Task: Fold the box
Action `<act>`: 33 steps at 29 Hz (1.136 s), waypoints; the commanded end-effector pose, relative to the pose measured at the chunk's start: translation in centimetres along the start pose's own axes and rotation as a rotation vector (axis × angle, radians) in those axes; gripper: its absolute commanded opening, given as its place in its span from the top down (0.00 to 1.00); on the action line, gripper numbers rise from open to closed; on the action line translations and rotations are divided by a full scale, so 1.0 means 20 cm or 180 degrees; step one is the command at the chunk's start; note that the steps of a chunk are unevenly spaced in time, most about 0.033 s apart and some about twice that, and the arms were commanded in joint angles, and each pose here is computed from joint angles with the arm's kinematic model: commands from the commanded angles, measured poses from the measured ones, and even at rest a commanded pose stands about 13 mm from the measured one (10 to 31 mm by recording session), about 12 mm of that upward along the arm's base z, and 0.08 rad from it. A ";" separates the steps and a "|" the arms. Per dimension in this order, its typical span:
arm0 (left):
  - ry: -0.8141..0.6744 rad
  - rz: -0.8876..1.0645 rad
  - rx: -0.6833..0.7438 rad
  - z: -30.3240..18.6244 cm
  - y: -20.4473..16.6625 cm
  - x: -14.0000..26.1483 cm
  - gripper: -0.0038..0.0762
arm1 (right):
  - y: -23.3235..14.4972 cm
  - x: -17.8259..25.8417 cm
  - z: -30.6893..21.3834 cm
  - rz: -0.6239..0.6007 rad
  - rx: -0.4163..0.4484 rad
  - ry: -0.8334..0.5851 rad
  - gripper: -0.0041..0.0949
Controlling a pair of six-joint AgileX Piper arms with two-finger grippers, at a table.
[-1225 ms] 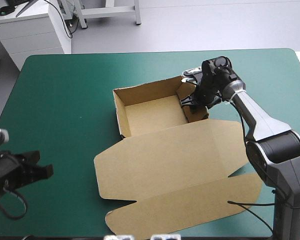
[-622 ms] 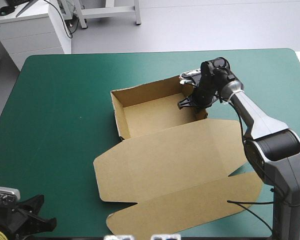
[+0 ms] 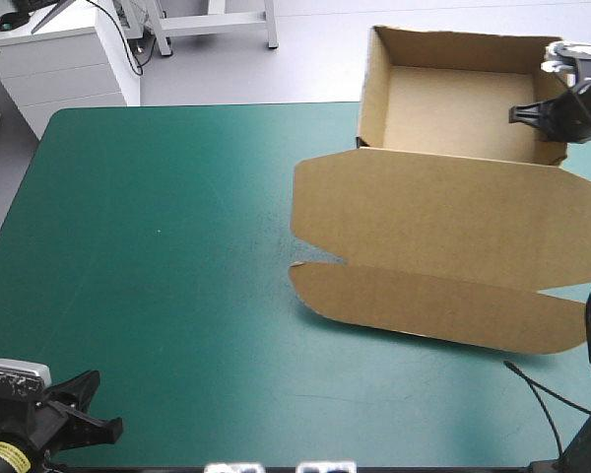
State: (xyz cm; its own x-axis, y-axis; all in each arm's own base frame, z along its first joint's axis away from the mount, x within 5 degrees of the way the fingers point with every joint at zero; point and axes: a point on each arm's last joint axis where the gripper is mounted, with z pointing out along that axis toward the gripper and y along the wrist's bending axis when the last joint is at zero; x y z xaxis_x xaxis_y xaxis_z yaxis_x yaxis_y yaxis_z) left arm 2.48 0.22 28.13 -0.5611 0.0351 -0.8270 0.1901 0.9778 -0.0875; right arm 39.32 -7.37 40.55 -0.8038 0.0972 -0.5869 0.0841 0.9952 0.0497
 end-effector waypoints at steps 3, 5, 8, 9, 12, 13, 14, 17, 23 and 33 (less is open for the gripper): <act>-0.0249 0.0032 0.0044 0.00 -0.01 -0.05 0.96 | -0.23 0.02 -0.16 0.0178 0.0212 -0.0212 0.98; -0.0314 0.0032 0.0063 0.00 -0.01 -0.06 0.96 | -0.32 0.03 -0.08 0.0306 0.0271 -0.0100 0.98; -0.0352 0.0029 0.0079 0.00 -0.01 -0.07 0.96 | -0.38 0.05 0.01 0.0378 0.0293 0.0038 0.98; -0.0354 0.0023 0.0080 0.00 -0.01 -0.07 0.96 | -0.40 0.05 0.04 0.0397 0.0298 0.0090 0.98; -0.0367 0.0005 0.0103 0.00 -0.02 -0.07 0.96 | -0.43 0.07 0.17 0.0437 0.0268 0.0257 0.98; -0.0368 0.0005 0.0103 0.00 -0.02 -0.07 0.96 | -0.44 0.07 0.22 0.0448 0.0258 0.0315 0.97; -0.0368 0.0005 0.0103 0.00 -0.02 -0.07 0.96 | -0.44 0.08 0.25 0.0455 0.0250 0.0356 0.97; -0.0382 0.0009 0.0102 0.00 -0.02 -0.07 0.96 | -0.46 0.09 0.33 0.0475 0.0231 0.0467 0.86; -0.0431 0.0016 0.0104 -0.01 -0.02 -0.08 0.96 | -0.49 0.10 0.36 0.0567 0.0250 0.0500 0.42; -0.0426 0.0025 0.0100 -0.01 -0.02 -0.08 0.96 | -0.33 0.01 -0.17 0.0706 -0.0077 -0.0348 0.18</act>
State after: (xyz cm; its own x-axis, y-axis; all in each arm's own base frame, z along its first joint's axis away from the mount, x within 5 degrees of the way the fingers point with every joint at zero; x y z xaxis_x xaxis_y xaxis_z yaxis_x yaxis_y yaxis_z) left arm 2.90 0.02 28.32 -0.5100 0.0260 -0.8598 0.2031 0.9749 -0.0910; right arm 40.17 -16.09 35.46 -0.8099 0.3237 -0.4892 0.2900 0.9459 0.1459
